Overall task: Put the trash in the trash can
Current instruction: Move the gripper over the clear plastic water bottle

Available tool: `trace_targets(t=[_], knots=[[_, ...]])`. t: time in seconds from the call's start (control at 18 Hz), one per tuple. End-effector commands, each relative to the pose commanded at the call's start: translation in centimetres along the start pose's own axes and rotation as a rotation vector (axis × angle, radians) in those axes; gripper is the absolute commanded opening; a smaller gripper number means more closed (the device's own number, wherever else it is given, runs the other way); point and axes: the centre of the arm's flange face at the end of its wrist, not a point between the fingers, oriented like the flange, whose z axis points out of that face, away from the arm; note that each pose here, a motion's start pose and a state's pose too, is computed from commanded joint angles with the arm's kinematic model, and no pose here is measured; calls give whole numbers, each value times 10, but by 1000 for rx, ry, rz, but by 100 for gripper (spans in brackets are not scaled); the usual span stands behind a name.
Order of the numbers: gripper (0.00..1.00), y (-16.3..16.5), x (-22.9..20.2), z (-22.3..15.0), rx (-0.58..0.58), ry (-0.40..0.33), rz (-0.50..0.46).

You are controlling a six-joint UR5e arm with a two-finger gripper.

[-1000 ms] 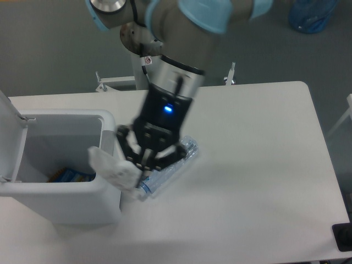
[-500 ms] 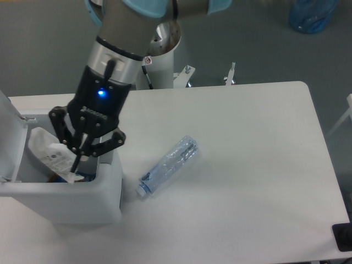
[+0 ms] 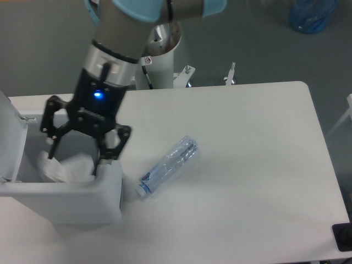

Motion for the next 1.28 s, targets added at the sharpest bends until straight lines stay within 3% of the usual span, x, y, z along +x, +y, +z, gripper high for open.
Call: trace_targets(t=[0.28,0.5,0.61,0.72,0.78,0.94,1.28], knots=[[100,18,-103,6,-23,-67,-43],[100,44,-136,37,-93,-56,-23],[100,74,-148,58,-186,-102,-13],[100,100,-151,74,-290,-156,70],[100,113,-150,82,-336,-149,102],[100,149,-141,110,-444,-64,207],[100,184,-125,155,-547,-18,239]])
